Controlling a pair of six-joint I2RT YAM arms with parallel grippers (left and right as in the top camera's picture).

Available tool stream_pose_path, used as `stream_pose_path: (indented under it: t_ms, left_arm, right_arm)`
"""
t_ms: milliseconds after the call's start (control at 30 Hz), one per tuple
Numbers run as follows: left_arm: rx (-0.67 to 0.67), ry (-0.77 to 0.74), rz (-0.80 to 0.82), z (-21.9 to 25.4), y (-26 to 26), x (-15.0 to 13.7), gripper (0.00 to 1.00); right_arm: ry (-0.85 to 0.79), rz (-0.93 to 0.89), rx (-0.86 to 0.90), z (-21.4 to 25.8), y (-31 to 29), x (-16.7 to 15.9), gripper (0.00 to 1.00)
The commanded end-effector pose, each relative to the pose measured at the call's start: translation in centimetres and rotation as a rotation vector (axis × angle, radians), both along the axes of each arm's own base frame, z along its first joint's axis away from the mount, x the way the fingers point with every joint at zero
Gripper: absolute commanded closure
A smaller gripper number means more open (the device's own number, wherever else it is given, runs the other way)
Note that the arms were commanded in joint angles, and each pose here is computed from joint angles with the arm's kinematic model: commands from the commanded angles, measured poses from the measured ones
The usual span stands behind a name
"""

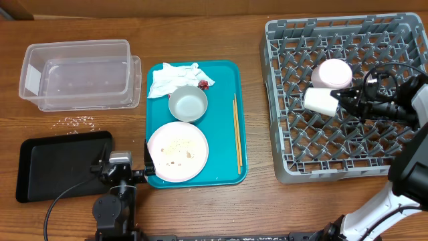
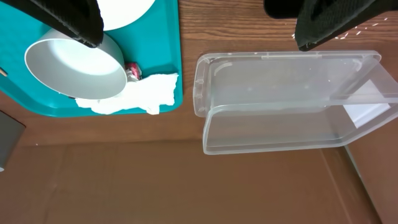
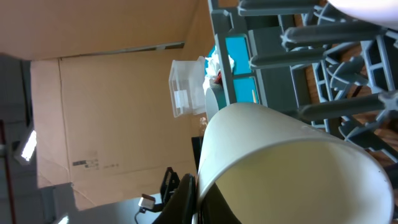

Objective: Sort waste into correct bins and load items into the dishwasher
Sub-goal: 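Lower the white cup upside down into the rack and release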

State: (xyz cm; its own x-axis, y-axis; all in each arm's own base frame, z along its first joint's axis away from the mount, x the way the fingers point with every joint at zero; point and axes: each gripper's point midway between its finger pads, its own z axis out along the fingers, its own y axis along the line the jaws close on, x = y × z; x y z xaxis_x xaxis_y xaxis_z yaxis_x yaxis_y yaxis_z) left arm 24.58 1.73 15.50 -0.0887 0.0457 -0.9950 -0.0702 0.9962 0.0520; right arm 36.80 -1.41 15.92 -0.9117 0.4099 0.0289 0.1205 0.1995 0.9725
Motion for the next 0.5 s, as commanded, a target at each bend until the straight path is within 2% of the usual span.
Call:
stream_pose_path:
  t_ms: [0,400,467]
  left_arm:
    - [-0.014,-0.010,-0.005,0.1,-0.1,0.0,0.00]
    - [-0.014,-0.010,-0.005,0.1,-0.1,0.0,0.00]
    - [-0.014,-0.010,-0.005,0.1,-0.1,0.0,0.00]
  right_arm:
    - [0.020,-0.003,0.046,-0.7,0.4,0.2,0.96]
    - [0.143,0.008,-0.058,-3.3,-1.5,-1.7,0.96]
    - [0.145,-0.002,-0.067,-3.4,-2.1,-1.8,0.93]
